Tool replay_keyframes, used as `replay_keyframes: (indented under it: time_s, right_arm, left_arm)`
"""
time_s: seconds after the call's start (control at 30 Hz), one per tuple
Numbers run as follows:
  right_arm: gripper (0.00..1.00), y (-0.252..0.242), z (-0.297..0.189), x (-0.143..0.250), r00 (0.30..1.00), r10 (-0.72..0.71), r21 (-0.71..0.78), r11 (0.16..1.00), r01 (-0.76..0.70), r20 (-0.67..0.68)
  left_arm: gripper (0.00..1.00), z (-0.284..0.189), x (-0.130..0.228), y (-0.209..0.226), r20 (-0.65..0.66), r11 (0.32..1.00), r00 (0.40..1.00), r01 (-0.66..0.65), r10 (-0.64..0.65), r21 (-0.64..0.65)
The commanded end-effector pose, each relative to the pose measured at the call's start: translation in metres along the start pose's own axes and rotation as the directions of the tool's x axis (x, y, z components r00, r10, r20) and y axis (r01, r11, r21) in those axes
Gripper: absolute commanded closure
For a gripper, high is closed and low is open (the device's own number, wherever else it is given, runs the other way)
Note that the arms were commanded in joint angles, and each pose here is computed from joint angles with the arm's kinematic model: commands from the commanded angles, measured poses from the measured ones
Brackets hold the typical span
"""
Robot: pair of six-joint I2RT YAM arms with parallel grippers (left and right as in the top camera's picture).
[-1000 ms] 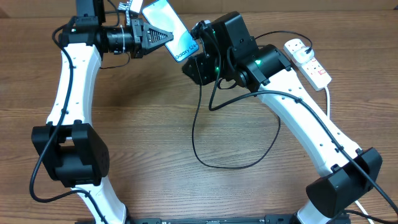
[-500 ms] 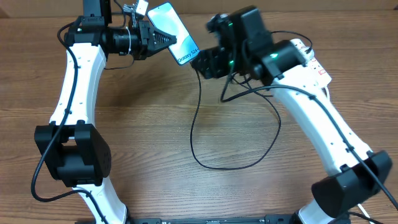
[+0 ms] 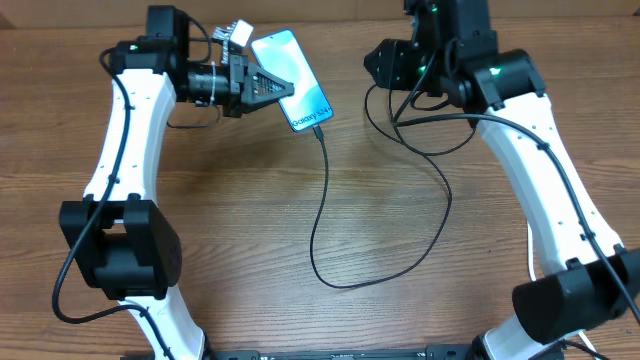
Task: Plug charger to phone and switch on socket
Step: 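Open the right gripper and withdraw it from the plugged phone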
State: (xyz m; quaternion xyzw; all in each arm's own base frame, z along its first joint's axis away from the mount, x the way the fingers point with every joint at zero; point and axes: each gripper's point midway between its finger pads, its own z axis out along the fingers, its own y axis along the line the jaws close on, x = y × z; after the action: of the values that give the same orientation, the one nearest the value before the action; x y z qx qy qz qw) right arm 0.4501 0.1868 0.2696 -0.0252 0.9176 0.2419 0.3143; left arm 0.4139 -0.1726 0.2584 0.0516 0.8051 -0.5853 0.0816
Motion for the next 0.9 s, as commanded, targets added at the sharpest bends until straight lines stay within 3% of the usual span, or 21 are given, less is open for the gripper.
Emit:
replay_keyframes:
  time_s: [0.0,0.2,0.87]
  right_arm:
    - [0.67,0.009,0.014,0.001,0.997,0.078,-0.015,0.997,-0.078,-0.018]
    - [0.78,0.021,0.020,0.009,0.991,0.131,-0.026,0.991,-0.132,-0.042]
    - [0.82,0.058,0.025,0.048,0.974,0.155,-0.060,0.984,-0.167,-0.165]
  left_arm:
    - [0.96,0.011,0.008,-0.024,-0.030,0.992,0.994,-0.101,0.104,0.078]
    - [0.96,0.018,0.012,-0.024,-0.048,0.992,0.993,-0.105,0.108,0.067]
    - [0.96,0.021,0.012,-0.025,-0.053,0.992,0.992,-0.111,0.114,0.068]
